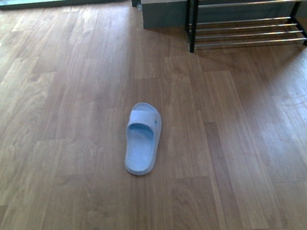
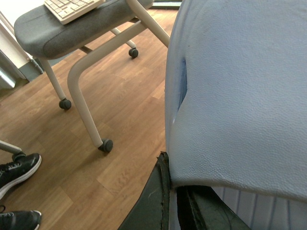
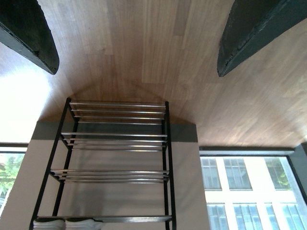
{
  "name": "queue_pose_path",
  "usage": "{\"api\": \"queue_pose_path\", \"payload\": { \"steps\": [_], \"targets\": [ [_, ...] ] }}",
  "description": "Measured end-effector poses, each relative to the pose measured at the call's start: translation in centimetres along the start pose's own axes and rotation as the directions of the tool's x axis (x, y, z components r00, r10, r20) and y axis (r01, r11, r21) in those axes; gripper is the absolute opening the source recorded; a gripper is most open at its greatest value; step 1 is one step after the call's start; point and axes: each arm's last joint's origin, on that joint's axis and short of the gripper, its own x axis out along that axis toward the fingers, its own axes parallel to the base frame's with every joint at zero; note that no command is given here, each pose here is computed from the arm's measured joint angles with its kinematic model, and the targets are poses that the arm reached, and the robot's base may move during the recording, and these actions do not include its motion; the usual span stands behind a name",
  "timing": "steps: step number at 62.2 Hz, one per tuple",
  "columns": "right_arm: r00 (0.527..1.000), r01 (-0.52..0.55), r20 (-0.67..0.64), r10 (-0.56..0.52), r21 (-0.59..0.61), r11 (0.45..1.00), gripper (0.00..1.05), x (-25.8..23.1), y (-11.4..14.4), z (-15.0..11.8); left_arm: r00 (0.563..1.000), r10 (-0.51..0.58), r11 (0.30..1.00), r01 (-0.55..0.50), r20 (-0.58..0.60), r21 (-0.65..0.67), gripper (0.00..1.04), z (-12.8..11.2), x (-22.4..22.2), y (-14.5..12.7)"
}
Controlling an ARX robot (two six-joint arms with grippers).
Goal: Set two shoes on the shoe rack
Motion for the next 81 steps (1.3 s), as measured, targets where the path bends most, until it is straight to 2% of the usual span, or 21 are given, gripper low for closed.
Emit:
{"api": "queue_pose_path", "payload": {
  "steps": [33,37,39,42,54,57,66,74,81],
  "targets": [
    [1.000,-0.011,-0.002,0.011,-0.003,1.000,0.95,0.0,0.0,0.0,1.000,0.005,1.000,-0.005,-0.002,0.001,0.02,0.0,0.0,0.0],
    [0.981,-0.169,-0.110,0.160,-0.079,0.982,0.96,0.1,0.2,-0.4,1.000,0.004,1.000,-0.004,-0.001,0.000,0.02,0.0,0.0,0.0],
    [0.948,-0.283,-0.184,0.260,-0.113,0.952,0.96,0.1,0.5,-1.0,1.000,0.004,1.000,-0.004,-0.001,0.000,0.02,0.0,0.0,0.0],
    [0.912,-0.369,-0.251,0.325,-0.150,0.917,0.96,0.3,1.0,-1.8,1.000,0.003,1.000,-0.003,-0.002,0.001,0.02,0.0,0.0,0.0],
    [0.914,-0.362,-0.318,0.250,-0.368,0.857,0.96,3.8,3.5,-3.0,1.000,0.002,1.000,-0.002,-0.002,0.001,0.02,0.0,0.0,0.0],
    [0.905,-0.373,-0.358,0.229,-0.411,0.832,0.96,5.9,4.4,-3.8,1.000,0.002,1.000,-0.002,-0.002,0.001,0.02,0.0,0.0,0.0],
    [0.869,-0.407,-0.457,0.189,-0.444,0.798,0.96,10.6,5.6,-6.9,1.000,0.003,1.000,-0.003,-0.002,0.001,0.02,0.0,0.0,0.0],
    [0.769,-0.459,-0.626,0.129,-0.401,0.793,0.96,13.8,6.1,-13.9,1.000,0.003,1.000,-0.003,-0.002,0.001,0.02,0.0,0.0,0.0],
    [0.732,-0.450,-0.676,0.086,-0.386,0.805,0.96,14.9,6.2,-17.8,1.000,0.002,1.000,-0.002,-0.002,0.001,0.02,0.0,0.0,0.0]
  ]
}}
